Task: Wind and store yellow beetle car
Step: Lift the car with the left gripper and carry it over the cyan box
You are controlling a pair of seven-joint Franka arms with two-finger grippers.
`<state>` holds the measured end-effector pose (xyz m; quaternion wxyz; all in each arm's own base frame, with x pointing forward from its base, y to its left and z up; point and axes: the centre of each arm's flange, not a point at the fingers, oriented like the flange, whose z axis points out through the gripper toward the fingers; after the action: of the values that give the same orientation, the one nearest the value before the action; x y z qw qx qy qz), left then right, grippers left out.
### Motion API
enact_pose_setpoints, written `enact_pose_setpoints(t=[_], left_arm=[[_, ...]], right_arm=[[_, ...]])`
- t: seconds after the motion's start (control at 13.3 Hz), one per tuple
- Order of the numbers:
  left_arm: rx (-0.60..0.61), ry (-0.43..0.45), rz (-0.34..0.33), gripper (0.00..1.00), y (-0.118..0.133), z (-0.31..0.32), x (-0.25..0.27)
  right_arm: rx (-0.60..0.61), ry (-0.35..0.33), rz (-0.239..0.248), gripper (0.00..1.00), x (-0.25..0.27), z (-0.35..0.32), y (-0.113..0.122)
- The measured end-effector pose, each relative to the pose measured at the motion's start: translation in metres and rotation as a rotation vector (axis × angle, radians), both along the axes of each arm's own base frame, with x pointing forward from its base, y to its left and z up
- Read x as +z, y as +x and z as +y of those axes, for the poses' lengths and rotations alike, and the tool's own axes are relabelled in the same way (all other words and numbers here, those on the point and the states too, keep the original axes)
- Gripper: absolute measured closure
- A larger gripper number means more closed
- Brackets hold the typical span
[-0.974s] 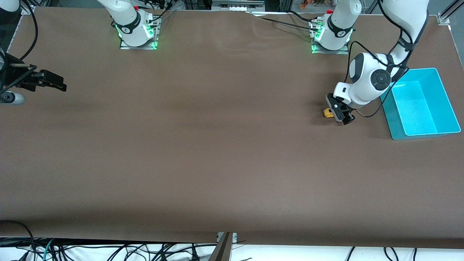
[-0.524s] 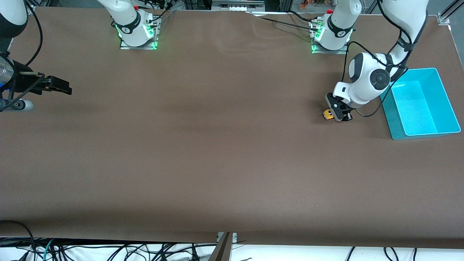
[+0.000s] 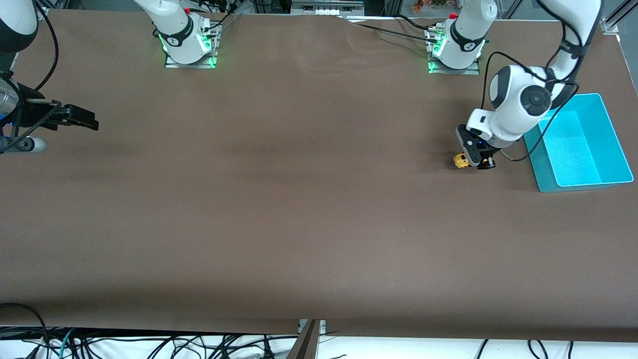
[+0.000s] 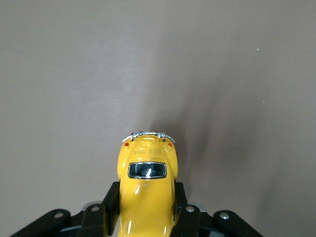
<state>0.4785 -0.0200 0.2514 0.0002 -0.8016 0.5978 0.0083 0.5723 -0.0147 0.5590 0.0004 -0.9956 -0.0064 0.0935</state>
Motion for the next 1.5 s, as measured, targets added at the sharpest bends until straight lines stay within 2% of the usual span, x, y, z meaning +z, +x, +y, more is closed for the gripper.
enact_pose_setpoints(t=[0.37, 0.6, 0.97, 1.27, 1.5], left_arm=[[-0.133, 0.0, 0.082, 0.54, 0.041, 0.063, 0.076], [-0.233, 0.005, 0.104, 0.54, 0.039, 0.122, 0.089], [-0.299, -0.052, 0.186, 0.54, -0.001, 0.225, 0.062], [-0.272, -0.057, 0.294, 0.54, -0.052, 0.282, 0.023], [-0.255, -0.072, 0.321, 0.54, -0.088, 0.316, 0.0]], right_arm=[[0.002, 0.0, -0.001, 0.0, 0.0, 0.001, 0.0], [0.004, 0.0, -0.002, 0.0, 0.0, 0.002, 0.0], [0.002, 0.0, -0.007, 0.0, 0.001, 0.001, 0.001], [0.002, -0.001, -0.008, 0.0, 0.001, 0.001, 0.001], [0.002, -0.001, -0.009, 0.0, 0.001, 0.001, 0.001]])
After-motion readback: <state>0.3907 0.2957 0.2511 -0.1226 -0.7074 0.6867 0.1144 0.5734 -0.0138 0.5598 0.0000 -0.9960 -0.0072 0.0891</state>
